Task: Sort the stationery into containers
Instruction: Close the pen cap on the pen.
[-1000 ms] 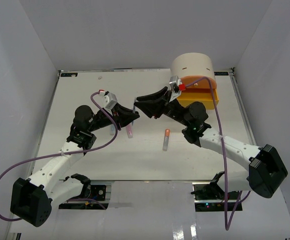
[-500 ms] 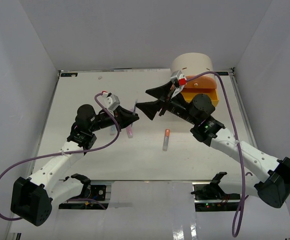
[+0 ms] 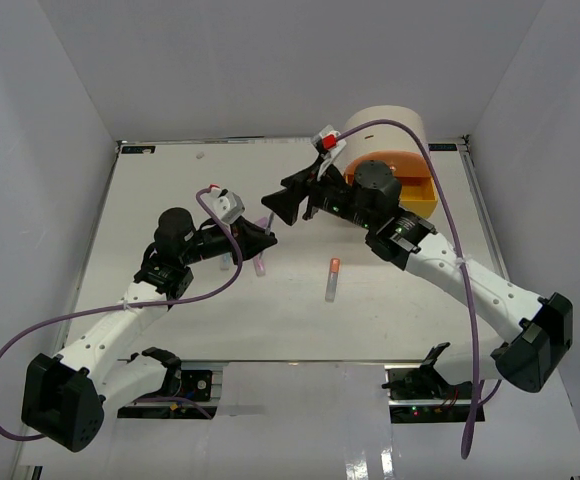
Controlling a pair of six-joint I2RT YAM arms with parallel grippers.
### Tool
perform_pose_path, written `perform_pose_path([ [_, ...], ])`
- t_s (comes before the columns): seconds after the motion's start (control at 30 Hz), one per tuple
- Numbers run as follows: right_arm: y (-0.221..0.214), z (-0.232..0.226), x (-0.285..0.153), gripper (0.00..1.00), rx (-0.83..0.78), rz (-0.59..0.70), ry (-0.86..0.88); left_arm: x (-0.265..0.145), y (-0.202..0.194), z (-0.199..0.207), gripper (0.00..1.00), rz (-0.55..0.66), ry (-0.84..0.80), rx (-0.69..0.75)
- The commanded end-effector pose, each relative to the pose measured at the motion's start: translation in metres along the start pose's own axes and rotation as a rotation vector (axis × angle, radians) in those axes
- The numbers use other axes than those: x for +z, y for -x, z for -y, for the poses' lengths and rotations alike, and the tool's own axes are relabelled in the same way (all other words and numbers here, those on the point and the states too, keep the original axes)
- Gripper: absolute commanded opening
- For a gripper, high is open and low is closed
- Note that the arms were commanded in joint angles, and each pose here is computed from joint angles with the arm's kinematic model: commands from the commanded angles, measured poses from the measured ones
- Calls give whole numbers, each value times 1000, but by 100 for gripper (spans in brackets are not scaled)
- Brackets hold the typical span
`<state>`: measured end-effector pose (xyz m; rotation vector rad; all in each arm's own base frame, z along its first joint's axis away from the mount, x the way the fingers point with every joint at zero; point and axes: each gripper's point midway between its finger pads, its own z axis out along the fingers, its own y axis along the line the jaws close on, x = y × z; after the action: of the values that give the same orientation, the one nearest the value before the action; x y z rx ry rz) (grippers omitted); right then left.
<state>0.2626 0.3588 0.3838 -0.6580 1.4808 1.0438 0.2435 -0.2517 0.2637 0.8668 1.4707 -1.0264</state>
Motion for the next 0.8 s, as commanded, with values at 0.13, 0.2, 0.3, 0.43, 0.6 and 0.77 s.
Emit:
perform_pose_path([
  [0.13,-8,-3,10,68,3,-45,-16,-1,15,0,0,22,11,37],
  [0.2,-10,-5,12,65,4,-52,-3,-1,15,0,0,20,16,32],
  [0.3,-13,-7,13,56,5,-57,-2,-1,16,-1,0,22,21,31],
  [0.43,-16,-8,15,47,4,-60,-2,-1,16,-1,0,22,19,29],
  [0.6,-17,-10,16,35,3,-60,4,-2,17,0,0,24,20,29],
  [0.77,-23,-11,19,19,8,-83,3,-2,20,0,0,30,20,35],
])
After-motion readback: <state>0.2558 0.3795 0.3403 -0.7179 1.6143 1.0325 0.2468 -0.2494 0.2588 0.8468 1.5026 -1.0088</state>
